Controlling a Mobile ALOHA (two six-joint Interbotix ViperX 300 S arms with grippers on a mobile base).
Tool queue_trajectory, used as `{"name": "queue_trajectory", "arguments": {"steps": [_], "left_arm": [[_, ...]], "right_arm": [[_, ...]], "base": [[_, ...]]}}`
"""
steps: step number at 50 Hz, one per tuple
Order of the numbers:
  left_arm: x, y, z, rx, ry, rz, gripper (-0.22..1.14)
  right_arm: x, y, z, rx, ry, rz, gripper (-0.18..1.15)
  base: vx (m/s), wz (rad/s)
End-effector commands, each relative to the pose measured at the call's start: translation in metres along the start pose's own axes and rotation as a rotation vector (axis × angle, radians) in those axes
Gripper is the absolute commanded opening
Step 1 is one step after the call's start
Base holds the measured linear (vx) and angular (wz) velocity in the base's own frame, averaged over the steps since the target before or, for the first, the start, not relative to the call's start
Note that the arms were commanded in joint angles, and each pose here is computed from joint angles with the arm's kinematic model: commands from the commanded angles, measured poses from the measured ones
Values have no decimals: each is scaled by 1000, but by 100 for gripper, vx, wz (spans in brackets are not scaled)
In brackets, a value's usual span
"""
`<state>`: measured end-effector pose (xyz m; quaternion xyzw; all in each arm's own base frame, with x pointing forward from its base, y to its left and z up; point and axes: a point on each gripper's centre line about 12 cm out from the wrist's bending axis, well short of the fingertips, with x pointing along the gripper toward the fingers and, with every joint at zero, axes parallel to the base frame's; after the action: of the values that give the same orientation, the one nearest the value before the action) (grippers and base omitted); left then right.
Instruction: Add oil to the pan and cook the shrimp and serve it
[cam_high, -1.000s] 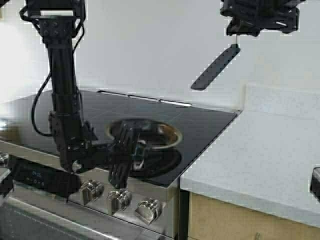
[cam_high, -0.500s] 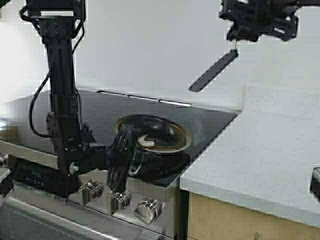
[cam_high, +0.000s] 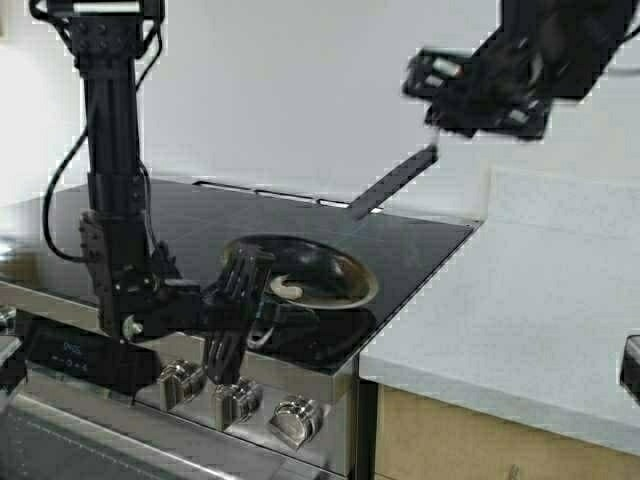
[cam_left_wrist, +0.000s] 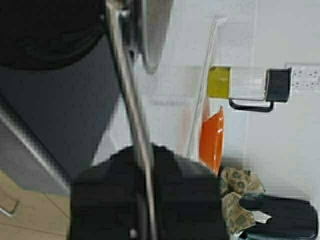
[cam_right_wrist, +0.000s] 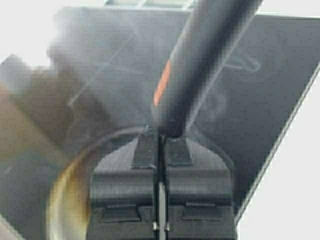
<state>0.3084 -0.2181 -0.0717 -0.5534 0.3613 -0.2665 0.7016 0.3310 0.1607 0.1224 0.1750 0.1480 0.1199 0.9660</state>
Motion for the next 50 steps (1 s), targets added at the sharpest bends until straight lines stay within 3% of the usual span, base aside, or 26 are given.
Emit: {"name": "queue_trajectory", "arguments": {"steps": [1, 8, 20, 36, 50], "left_arm": [[5, -35, 8, 56, -9, -67, 2], [3, -40, 9, 68, -4, -32, 2], [4, -54, 11, 142, 29, 42, 2], [3, -55, 11, 151, 34, 53, 2], [3, -61, 12, 157, 31, 41, 2]], "right_arm": [[29, 2, -6, 5, -89, -22, 10], [56, 8, -26, -84, -96, -28, 10], [91, 27, -46, -458, -124, -105, 10], [115, 33, -57, -471, -139, -121, 10], [123, 33, -100, -503, -76, -102, 10]], "base": [[0, 0], [0, 0], [0, 0], [0, 0], [0, 0]]}}
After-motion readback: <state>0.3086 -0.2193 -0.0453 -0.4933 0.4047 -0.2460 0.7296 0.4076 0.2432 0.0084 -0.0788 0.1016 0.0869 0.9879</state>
